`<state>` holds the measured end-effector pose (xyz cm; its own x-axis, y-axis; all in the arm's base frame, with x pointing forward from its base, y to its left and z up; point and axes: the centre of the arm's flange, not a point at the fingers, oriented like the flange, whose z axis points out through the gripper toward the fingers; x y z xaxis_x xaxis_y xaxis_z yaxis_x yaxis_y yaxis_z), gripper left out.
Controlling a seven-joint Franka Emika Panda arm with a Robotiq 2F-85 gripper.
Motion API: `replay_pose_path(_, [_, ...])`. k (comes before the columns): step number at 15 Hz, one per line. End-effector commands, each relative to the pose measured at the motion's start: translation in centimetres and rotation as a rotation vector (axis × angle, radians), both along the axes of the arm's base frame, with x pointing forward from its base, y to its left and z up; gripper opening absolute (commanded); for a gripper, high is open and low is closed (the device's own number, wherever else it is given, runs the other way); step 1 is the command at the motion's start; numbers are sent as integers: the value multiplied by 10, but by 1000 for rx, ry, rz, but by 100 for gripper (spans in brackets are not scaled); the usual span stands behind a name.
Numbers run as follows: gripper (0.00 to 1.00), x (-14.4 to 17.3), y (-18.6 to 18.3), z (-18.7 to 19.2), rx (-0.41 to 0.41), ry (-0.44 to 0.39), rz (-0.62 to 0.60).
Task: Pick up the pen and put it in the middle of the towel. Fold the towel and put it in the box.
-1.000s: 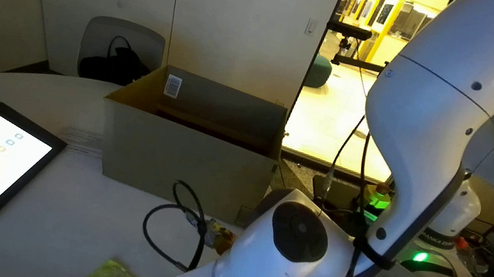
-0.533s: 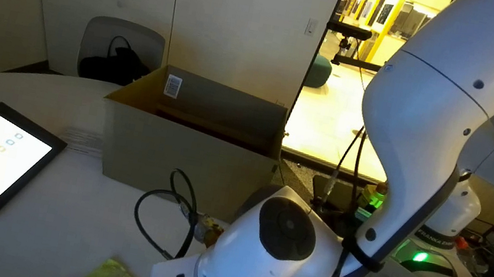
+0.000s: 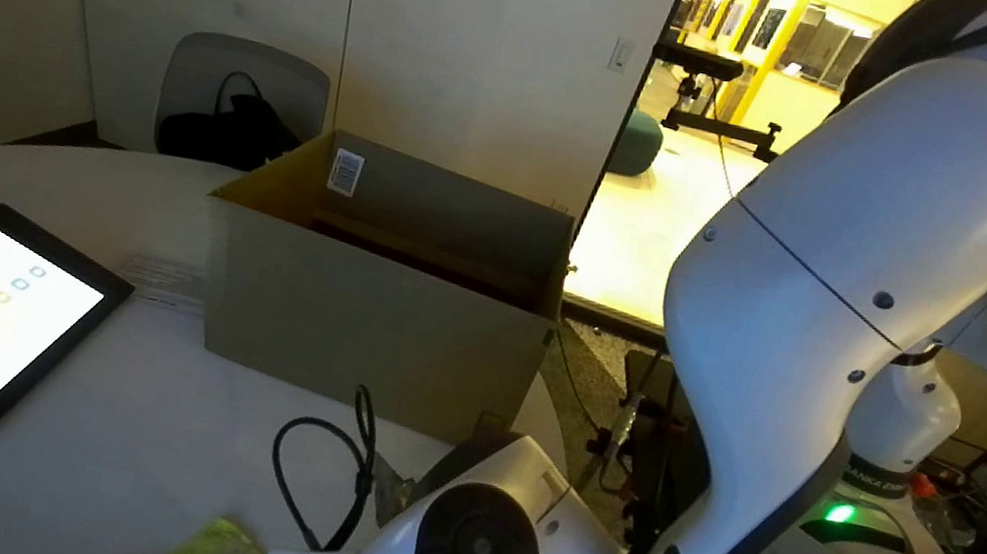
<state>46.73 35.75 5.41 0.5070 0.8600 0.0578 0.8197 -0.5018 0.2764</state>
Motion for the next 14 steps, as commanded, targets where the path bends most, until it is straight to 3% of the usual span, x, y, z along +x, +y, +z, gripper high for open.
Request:
replay_pose_path(1, [9, 15, 8, -19, -14, -2, -98])
replay_pose_path(2, [32, 17, 8, -12, -14, 1, -110])
replay_pose_path(4, [34, 20, 7, -6, -15, 2, -129])
replay_pose_path(7, [54, 30, 3, 12, 8, -8, -162])
replay_pose_path(12, [96, 51, -10, 33, 32, -42, -227])
replay_pose_path(14, [100, 56, -14, 29, 35, -45, -251])
